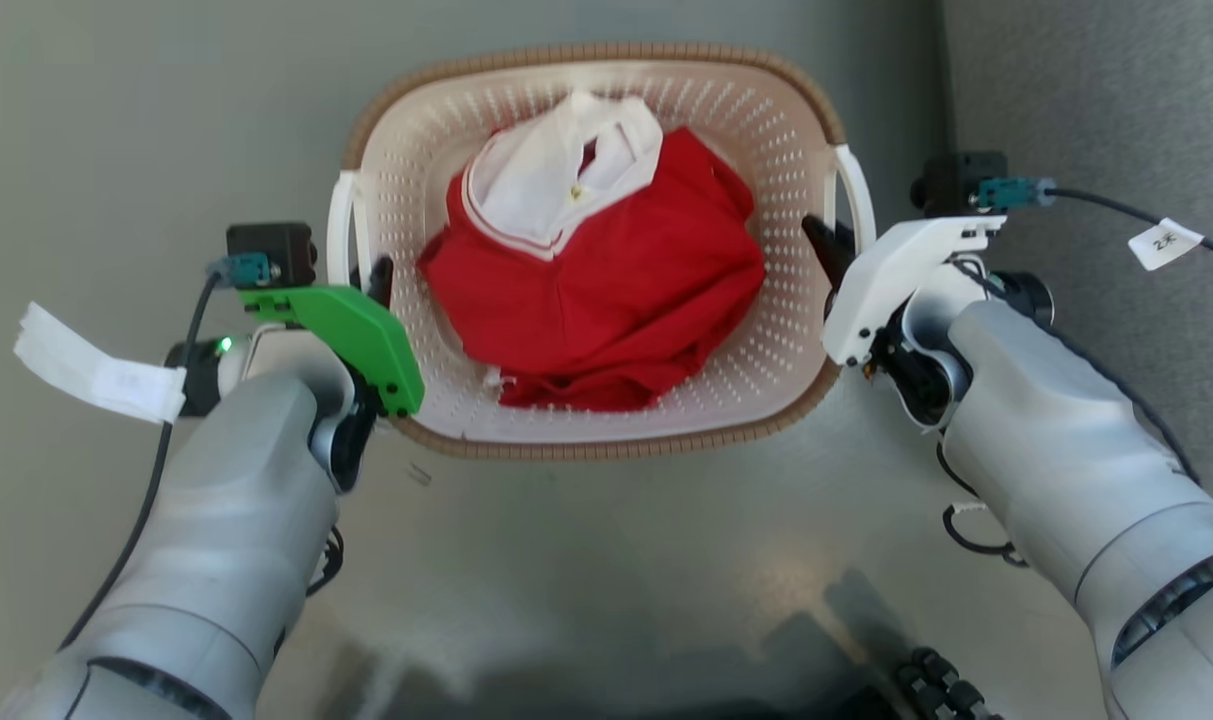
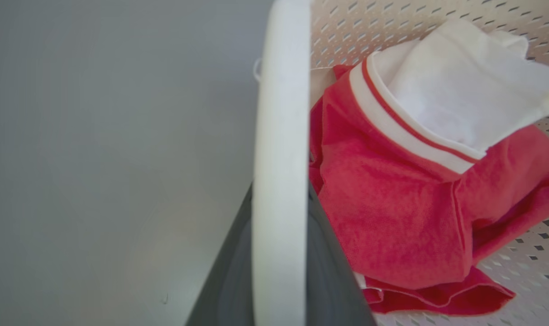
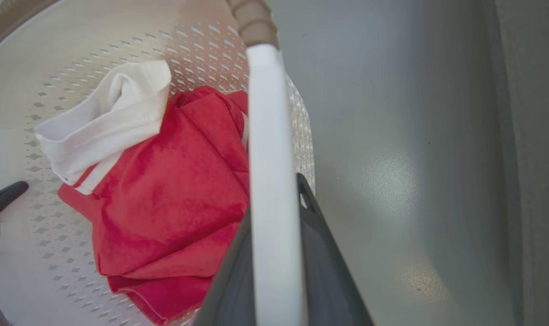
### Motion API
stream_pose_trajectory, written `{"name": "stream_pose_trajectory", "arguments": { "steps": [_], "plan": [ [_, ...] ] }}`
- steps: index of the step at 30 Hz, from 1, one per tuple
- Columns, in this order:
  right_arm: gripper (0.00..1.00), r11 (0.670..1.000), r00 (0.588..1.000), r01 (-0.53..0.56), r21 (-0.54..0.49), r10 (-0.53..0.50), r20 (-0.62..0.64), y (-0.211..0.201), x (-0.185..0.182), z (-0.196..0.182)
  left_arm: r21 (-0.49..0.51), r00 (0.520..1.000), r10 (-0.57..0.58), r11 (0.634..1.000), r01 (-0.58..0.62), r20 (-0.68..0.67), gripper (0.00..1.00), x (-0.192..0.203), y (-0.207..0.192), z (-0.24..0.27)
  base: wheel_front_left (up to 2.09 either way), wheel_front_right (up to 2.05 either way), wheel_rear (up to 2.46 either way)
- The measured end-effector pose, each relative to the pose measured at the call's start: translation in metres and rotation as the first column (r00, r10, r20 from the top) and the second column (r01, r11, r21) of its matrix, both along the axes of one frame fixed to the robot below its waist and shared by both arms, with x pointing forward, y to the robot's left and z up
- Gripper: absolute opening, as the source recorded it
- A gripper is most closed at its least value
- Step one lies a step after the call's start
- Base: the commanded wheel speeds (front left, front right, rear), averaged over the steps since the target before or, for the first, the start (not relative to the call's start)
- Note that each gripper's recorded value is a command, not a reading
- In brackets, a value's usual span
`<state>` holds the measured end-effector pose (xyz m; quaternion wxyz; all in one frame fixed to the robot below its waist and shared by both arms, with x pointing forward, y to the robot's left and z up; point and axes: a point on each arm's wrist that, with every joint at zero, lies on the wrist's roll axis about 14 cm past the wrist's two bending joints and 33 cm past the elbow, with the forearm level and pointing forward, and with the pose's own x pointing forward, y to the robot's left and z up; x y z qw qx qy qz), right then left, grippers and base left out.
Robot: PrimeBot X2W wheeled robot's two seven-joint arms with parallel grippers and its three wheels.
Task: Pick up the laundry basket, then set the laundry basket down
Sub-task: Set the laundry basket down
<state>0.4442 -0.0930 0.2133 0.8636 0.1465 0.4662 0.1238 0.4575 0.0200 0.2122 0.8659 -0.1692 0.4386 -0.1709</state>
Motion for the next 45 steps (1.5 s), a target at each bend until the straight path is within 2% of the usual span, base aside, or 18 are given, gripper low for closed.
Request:
{"name": "stream_pose_trajectory", "arguments": {
  "steps": [23, 38, 39, 40, 41, 42, 45],
  "plan": [
    [0.0, 0.999, 0.999, 0.034, 0.0, -0.034, -0.034, -0.001, 0.004, -0.064, 0.002, 0.998, 0.038, 0.999, -0.038, -0.054, 0.0, 0.01, 0.003, -0.065, 0.0, 0.0, 0.0],
    [0.0, 0.999, 0.998, 0.035, 0.001, -0.035, -0.048, 0.001, 0.0, -0.08, 0.013, 0.996, 0.048, 0.999, -0.047, -0.075, 0.0, 0.006, 0.008, -0.081, 0.0, 0.0, 0.0],
    [0.06, 0.999, 0.998, 0.034, 0.001, -0.034, -0.047, 0.001, 0.001, -0.08, 0.013, 0.996, 0.05, 0.999, -0.049, -0.074, 0.0, 0.006, 0.008, -0.081, 0.0, 0.0, 0.0],
    [0.32, 0.999, 0.998, 0.033, 0.001, -0.033, -0.046, 0.002, 0.002, -0.08, 0.013, 0.996, 0.053, 0.999, -0.052, -0.076, 0.2, 0.006, 0.009, -0.081, 0.0, 0.0, 0.0],
    [0.84, 0.999, 0.999, 0.033, 0.001, -0.033, -0.041, 0.002, 0.003, -0.08, 0.014, 0.996, 0.055, 0.998, -0.054, -0.077, 0.51, 0.006, 0.009, -0.082, 0.0, 0.0, 0.0],
    [1.0, 0.999, 0.999, 0.035, 0.003, -0.034, -0.036, 0.002, 0.005, -0.079, 0.016, 0.995, 0.057, 0.998, -0.056, -0.079, 1.0, 0.005, 0.01, -0.083, 0.0, 0.0, 0.0],
    [1.0, 0.999, 0.999, 0.039, 0.003, -0.039, -0.033, 0.0, 0.007, -0.079, 0.023, 0.995, 0.059, 0.998, -0.057, -0.084, 1.0, 0.004, 0.012, -0.084, 0.0, 0.0, 0.0]
  ]
}}
